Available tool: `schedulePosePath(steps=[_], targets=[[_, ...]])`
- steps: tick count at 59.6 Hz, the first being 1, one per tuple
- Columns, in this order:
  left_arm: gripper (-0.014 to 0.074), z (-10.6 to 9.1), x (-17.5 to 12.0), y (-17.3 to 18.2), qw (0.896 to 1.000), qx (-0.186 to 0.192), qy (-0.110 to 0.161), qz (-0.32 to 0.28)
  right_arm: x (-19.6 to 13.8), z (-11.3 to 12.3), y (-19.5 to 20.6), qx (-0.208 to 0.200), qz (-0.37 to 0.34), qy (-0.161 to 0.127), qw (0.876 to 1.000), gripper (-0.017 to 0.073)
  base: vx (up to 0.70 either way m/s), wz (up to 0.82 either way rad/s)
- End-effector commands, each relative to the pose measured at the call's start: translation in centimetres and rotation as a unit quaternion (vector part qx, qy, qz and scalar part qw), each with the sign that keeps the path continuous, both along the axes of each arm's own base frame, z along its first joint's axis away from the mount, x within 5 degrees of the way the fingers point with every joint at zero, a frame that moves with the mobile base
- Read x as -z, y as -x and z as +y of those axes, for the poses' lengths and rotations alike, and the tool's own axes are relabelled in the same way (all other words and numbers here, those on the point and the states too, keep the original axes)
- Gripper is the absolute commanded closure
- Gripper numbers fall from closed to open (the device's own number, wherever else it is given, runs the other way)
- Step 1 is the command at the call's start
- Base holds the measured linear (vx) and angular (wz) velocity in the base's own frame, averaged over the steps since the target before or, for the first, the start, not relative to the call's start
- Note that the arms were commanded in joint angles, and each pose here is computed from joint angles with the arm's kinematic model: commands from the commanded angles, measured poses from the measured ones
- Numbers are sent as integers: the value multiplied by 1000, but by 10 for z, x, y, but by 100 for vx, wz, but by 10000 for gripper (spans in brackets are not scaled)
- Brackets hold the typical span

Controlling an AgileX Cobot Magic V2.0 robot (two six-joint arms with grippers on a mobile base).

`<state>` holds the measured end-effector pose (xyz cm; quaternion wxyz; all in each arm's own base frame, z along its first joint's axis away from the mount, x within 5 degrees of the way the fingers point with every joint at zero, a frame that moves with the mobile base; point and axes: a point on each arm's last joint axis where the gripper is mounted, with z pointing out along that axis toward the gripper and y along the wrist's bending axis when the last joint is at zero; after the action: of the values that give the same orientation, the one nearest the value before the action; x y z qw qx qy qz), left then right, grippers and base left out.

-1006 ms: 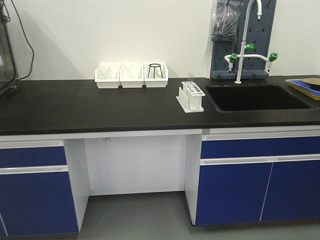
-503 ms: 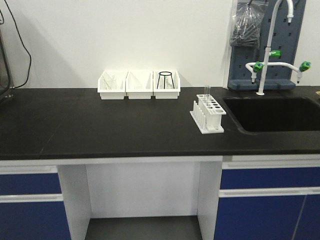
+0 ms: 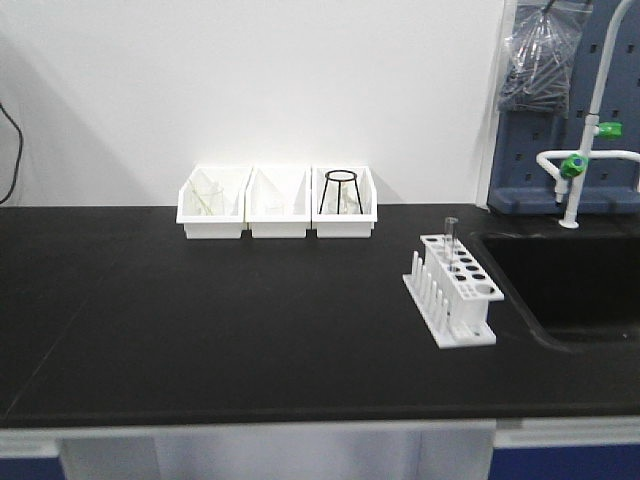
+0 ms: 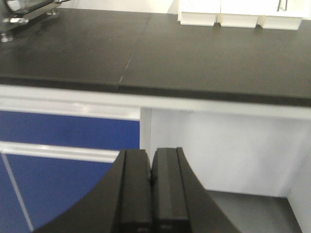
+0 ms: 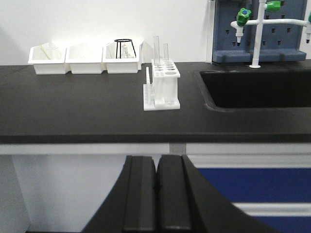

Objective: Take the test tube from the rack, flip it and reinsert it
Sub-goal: 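Drive the base toward the white bins and test tube rack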

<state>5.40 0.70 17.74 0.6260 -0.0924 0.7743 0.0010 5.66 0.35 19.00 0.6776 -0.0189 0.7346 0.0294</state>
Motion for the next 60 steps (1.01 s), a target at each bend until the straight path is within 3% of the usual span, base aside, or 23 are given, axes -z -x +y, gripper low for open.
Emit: schedulePosePath(steps=[1,60], targets=[[600,-1,-7,-1,999,6,-3,-44,-8,0,1,-2,-46,2,999,565,49,1],[600,-1,-7,-1,999,6,-3,-44,-8,0,1,-2,-46,2,999,565,44,0]])
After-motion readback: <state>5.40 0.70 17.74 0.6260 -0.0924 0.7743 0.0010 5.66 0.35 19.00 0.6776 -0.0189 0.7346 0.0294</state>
